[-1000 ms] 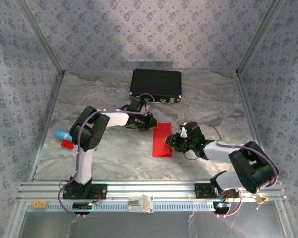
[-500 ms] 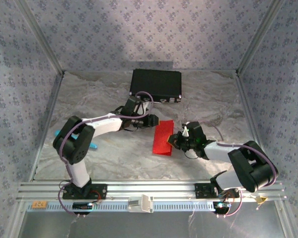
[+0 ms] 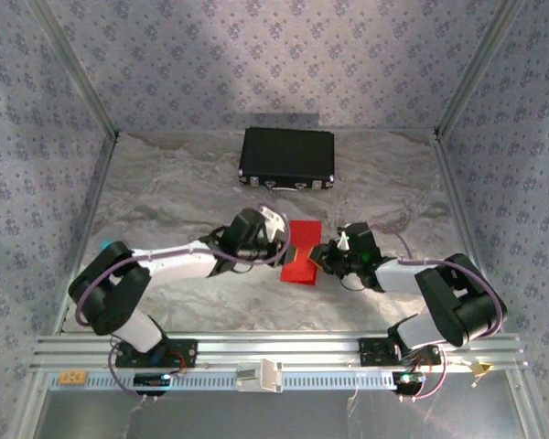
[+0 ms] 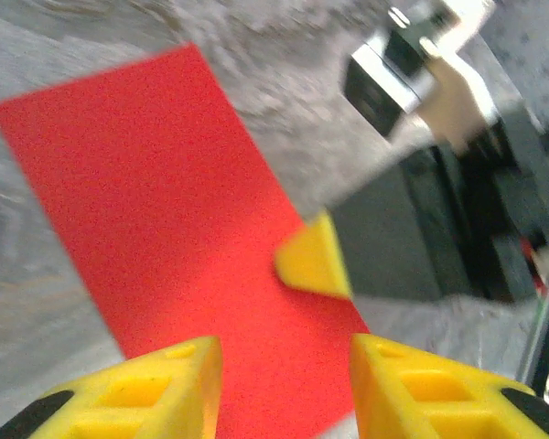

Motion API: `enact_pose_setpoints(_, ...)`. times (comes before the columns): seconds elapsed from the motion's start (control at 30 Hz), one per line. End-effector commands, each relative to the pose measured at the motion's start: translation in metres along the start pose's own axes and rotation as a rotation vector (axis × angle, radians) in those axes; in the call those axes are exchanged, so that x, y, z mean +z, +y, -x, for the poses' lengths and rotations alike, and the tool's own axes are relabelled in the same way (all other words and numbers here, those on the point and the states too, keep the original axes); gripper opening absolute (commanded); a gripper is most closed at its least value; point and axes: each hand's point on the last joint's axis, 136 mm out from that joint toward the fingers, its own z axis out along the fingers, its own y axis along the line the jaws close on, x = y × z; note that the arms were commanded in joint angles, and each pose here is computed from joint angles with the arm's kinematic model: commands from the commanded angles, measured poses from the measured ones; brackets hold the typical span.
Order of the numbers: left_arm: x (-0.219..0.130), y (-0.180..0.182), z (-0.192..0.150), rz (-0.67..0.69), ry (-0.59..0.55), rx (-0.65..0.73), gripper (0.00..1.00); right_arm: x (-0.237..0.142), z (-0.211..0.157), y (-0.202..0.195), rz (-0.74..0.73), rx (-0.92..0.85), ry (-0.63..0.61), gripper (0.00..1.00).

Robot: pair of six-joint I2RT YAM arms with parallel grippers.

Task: Fold a paper plane with a square sheet of paper (pick it up from the middle)
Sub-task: Fold the triangle a second time at the center of the table.

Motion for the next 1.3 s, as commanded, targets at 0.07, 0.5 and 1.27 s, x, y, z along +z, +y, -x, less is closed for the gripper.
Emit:
enact_pose_setpoints(0.07,0.000,-0.028,0.008,0.056,-0.067,0.307,0.50,0.000,0.002,0.009,0.022,-0.028,0.031,0.16)
enact_pose_setpoints(0.5,0.021,-0.057,-0.044,0.230,0.108,0.614,0.74,-0.001,0.006,0.017,0.034,-0.026,0.037,0.12)
enact_pose_setpoints(1.27,0.038,-0.031,-0.047,0.451,0.131,0.734,0.56,-0.003,0.006,0.011,0.019,-0.012,0.030,0.12)
